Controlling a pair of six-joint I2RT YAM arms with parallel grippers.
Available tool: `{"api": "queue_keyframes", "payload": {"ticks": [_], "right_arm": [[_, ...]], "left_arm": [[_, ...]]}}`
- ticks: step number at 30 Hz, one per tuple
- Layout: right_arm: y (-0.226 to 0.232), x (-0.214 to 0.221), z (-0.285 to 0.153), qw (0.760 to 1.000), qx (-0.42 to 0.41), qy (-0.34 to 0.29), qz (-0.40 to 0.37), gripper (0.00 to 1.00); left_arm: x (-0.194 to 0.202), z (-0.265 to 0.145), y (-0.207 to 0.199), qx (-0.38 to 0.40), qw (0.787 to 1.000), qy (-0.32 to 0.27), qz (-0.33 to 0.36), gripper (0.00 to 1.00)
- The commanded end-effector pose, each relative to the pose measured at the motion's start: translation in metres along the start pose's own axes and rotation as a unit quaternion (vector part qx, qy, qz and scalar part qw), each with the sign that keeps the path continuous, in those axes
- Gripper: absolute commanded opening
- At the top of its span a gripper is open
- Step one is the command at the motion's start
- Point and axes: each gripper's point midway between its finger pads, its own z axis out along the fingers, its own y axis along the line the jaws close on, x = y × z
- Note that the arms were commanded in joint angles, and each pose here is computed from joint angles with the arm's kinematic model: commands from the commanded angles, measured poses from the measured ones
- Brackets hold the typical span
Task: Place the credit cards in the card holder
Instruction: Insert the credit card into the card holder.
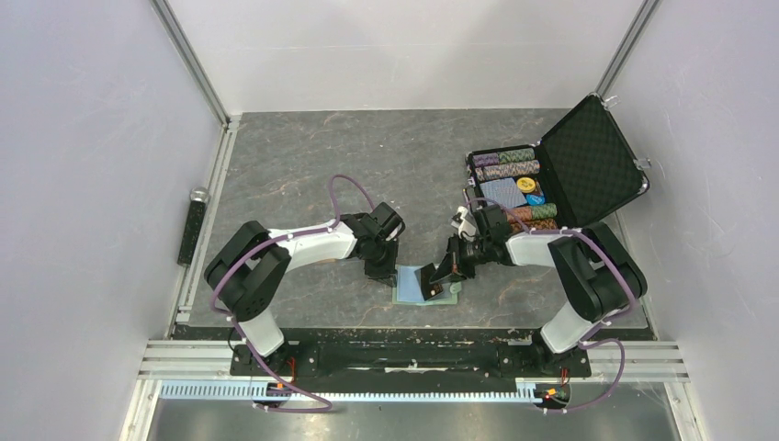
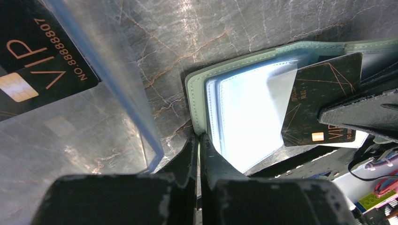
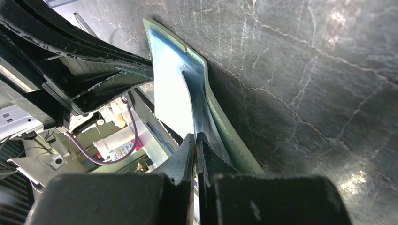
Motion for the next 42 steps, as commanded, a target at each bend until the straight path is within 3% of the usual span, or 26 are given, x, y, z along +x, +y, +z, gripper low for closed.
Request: {"api": "queue_keyframes", "payload": {"ticks": [1,9,22,34,39,42], "right_arm": [[-0.013,0.004,-0.001,0.999,0.036,-0.015,0.01,0.0],[-0.023,-0.003,0.001,0.998,0.047,-0.047,-0.014,0.0],[-0.003,-0.029,-0.001,0.99,-0.005,-0.138,-0.011,0.0],[-0.006,-0.006,0.012,0.994,-0.025,-0.101,0.022,0.0],[-0.011,-0.003,0.016,0.996,0.027,-0.086,-0.005,0.0],[-0.013,-0.004,0.018,0.995,0.064,-0.066,-0.04,0.06]], "left_arm": [[0.019,0.014,0.021,-0.038,0.998,0.041,-0.002,0.02],[0.023,0.016,0.023,-0.041,0.998,0.048,-0.004,0.02],[0.026,0.02,0.02,-0.037,0.998,0.055,-0.002,0.02],[0.027,0.022,0.019,-0.037,0.998,0.058,0.001,0.02],[0.026,0.022,0.018,-0.036,0.998,0.058,0.003,0.02],[0.026,0.022,0.018,-0.036,0.998,0.058,0.003,0.02]]}}
